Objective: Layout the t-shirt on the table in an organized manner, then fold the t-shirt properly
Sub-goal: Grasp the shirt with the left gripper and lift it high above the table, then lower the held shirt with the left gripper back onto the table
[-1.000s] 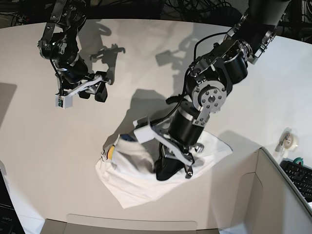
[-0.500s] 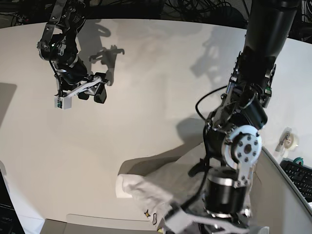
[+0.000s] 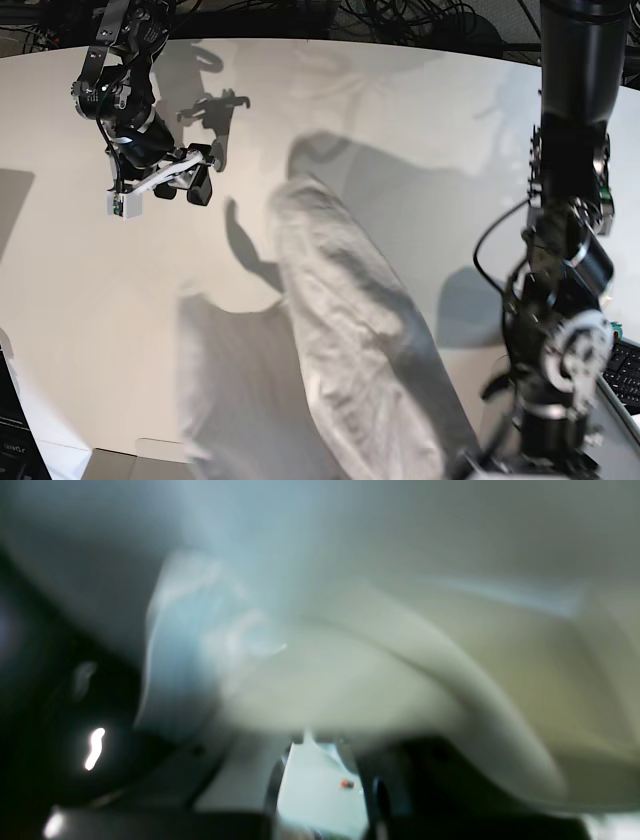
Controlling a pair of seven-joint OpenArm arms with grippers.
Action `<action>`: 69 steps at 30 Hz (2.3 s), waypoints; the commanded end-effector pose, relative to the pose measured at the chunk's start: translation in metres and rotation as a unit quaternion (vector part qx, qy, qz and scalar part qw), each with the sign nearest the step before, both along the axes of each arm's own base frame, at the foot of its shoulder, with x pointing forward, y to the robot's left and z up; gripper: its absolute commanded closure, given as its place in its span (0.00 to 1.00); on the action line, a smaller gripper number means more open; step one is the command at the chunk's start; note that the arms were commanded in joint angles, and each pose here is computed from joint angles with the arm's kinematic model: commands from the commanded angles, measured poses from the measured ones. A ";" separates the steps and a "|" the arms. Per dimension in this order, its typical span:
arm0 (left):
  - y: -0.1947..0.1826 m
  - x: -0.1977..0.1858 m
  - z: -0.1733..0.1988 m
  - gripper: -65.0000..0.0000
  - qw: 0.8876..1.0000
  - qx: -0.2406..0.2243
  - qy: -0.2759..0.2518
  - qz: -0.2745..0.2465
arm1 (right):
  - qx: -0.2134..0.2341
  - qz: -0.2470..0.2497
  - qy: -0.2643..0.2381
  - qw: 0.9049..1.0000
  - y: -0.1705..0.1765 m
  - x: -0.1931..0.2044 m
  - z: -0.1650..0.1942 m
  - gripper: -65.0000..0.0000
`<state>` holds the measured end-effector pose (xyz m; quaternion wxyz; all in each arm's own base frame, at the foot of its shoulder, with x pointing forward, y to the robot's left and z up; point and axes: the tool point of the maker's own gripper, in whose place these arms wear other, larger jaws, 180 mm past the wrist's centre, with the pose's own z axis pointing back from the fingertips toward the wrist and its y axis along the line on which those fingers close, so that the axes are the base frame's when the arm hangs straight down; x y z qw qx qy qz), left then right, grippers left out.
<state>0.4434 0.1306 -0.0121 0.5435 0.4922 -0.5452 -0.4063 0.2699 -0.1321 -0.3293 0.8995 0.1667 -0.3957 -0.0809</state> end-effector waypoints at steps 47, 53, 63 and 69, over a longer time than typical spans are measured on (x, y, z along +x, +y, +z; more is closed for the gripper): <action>-0.241 -0.135 -0.192 1.00 0.919 0.000 0.258 -0.298 | -0.033 0.009 -0.017 0.999 -0.018 0.000 0.009 0.47; -0.263 -0.168 -0.231 1.00 0.892 -0.009 0.319 -0.319 | -0.048 -0.005 -0.014 0.999 -0.036 -0.003 0.009 0.47; -0.237 -0.146 -0.229 1.00 0.909 -0.071 0.315 -0.263 | -0.059 -0.037 -0.013 0.998 -0.060 -0.005 0.011 0.47; -0.184 -0.134 -0.239 1.00 0.917 -0.143 0.328 -0.179 | -0.045 -0.039 -0.025 0.998 -0.052 0.005 0.016 0.47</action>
